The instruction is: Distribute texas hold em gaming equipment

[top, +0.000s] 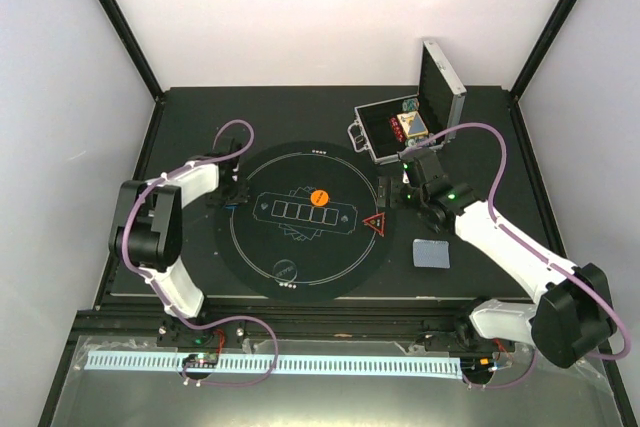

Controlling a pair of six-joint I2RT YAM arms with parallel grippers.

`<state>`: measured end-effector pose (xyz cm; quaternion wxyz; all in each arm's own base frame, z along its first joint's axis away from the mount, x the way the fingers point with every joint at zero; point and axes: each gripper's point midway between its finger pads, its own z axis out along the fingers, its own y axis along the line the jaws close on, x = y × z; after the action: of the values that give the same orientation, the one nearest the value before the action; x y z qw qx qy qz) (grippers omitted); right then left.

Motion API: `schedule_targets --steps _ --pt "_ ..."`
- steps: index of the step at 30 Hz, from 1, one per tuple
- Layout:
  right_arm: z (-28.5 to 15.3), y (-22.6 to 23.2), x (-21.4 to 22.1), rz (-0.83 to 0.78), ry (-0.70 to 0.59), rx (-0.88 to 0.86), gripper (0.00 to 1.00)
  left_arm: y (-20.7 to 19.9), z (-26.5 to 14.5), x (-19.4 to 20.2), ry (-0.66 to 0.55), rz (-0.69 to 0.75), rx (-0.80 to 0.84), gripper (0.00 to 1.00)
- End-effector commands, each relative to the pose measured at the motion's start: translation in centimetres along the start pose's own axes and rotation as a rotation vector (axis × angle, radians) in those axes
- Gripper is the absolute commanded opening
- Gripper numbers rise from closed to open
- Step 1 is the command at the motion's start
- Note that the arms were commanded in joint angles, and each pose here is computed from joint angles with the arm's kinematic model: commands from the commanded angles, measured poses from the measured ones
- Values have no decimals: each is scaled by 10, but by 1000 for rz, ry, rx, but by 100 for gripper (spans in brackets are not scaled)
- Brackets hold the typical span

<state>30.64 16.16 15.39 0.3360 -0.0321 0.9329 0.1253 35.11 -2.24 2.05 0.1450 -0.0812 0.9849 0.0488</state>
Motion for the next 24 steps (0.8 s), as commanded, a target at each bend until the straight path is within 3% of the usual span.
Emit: schedule_targets --steps 1,4,7,11,14,20,24 --pt "3 1 0 -6 4 -7 100 -15 -14 -4 -32 21 99 78" --pt "4 3 1 -23 8 -22 100 -18 -33 -11 -98 26 102 89" --pt "3 7 -1 -39 -2 -47 100 -33 -63 -20 -188 45 142 91" --pt "-1 8 -5 -44 -27 -52 100 -94 -96 -16 -262 137 313 92" --pt "-8 3 -10 -31 -67 -35 100 -149 -99 -1 -220 229 437 92" --pt "-26 -15 -15 -2 -132 48 100 -208 -72 21 -114 400 372 91" --pt "-32 -22 -12 -11 -142 71 100 -231 -67 29 -98 439 384 91"
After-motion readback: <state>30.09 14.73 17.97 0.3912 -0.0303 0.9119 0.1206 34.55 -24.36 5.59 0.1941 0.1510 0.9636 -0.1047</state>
